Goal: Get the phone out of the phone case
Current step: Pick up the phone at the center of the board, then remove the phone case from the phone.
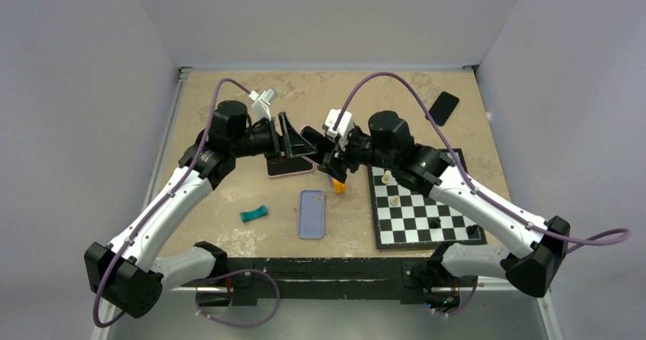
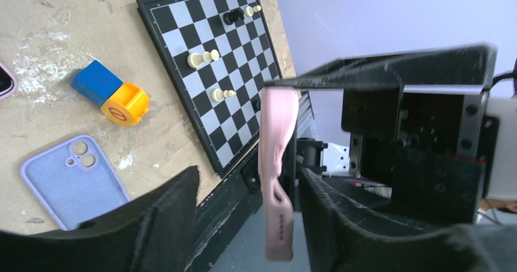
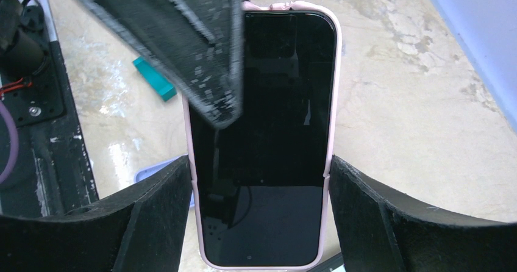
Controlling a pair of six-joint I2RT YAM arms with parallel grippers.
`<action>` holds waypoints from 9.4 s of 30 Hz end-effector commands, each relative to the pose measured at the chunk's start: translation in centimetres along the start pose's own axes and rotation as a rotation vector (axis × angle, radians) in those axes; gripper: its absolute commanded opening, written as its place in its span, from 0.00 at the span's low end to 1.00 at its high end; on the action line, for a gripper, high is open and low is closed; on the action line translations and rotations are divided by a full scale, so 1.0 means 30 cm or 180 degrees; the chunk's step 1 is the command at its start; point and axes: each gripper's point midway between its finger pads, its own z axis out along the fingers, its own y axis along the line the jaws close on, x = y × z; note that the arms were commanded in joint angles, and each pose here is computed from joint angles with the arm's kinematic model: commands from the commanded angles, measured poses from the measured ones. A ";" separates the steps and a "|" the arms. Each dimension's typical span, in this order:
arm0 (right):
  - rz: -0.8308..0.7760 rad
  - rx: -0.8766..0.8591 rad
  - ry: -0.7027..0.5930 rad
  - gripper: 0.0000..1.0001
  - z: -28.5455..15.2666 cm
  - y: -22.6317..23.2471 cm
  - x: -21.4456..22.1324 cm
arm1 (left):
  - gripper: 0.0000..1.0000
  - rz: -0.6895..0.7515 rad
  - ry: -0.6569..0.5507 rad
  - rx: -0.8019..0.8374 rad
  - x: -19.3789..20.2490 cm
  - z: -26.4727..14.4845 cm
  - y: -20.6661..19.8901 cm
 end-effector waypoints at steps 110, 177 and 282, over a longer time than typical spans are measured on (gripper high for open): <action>0.2561 -0.0923 -0.0775 0.73 -0.005 -0.054 -0.256 | 0.00 0.1004 -0.0524 -0.0380 -0.067 -0.291 -0.112; 0.0721 -0.1920 -0.1841 0.00 -0.031 0.146 -0.518 | 0.00 -0.1150 -0.0332 0.2240 -0.170 -0.290 -0.494; 0.2142 -0.2601 -0.2184 0.00 -0.186 0.218 -0.477 | 0.00 -0.0662 -0.1040 0.2652 -0.199 -0.438 -0.592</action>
